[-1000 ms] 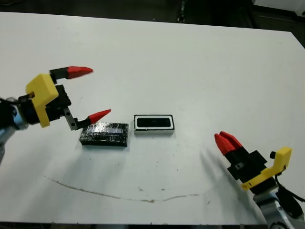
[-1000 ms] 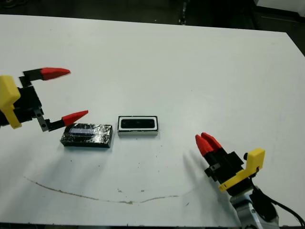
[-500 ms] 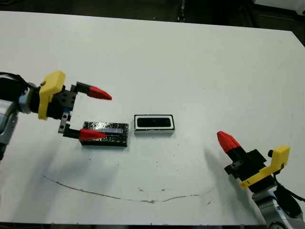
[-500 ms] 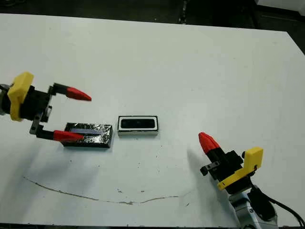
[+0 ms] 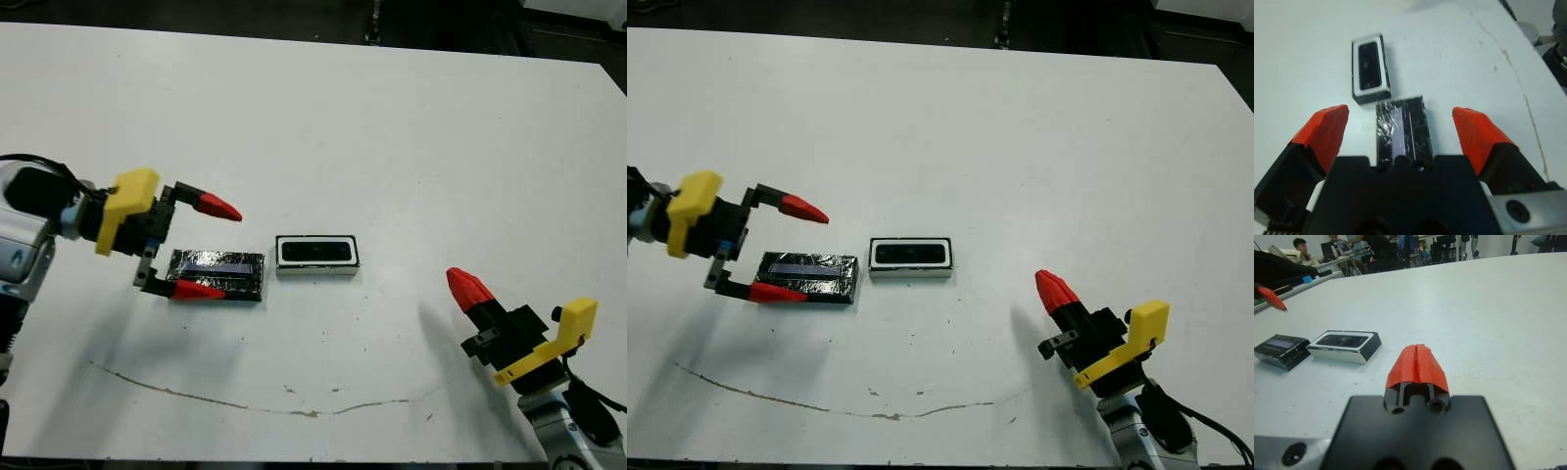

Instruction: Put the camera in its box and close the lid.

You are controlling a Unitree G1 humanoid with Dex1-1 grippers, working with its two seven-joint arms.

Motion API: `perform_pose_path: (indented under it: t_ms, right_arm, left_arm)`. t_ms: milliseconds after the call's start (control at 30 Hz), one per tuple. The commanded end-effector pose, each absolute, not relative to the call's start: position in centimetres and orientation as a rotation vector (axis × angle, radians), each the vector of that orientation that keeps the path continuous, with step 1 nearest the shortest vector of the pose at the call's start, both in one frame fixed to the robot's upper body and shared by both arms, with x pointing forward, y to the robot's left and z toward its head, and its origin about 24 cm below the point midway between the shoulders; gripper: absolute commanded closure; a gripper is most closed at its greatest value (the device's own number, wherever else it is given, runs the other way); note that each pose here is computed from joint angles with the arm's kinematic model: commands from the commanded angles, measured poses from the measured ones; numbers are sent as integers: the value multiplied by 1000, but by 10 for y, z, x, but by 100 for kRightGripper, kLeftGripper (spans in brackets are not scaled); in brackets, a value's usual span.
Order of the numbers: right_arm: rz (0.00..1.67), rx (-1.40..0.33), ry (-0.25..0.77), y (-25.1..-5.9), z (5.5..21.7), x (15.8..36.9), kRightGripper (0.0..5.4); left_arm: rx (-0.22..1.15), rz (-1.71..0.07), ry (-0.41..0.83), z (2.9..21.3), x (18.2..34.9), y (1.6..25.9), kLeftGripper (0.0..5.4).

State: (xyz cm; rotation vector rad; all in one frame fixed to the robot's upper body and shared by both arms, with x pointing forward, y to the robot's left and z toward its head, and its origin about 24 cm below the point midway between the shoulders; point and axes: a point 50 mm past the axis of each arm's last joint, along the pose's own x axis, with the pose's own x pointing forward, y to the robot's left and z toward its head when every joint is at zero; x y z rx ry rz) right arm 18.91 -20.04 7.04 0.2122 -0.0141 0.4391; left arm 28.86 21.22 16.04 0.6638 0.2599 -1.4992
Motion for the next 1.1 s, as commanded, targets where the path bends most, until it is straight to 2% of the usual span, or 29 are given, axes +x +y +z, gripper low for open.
perform_pose_path:
  t_ms: [33, 567, 800, 933, 1100]
  right_arm:
    - [439, 207, 6, -205, 69, 186, 539]
    - [453, 210, 2, -207, 69, 185, 539]
    - [452, 214, 5, -207, 68, 185, 539]
    - [446, 210, 12, -207, 69, 185, 539]
    - [453, 209, 6, -207, 68, 185, 540]
  left_arm:
    - [690, -1486, 319, 151, 288, 212, 0]
    - [621, -1469, 412, 130, 292, 215, 0]
    - [506, -1422, 490, 123, 294, 219, 0]
    - [503, -1410, 520, 122, 293, 220, 0]
    - [511, -1391, 532, 121, 292, 221, 50]
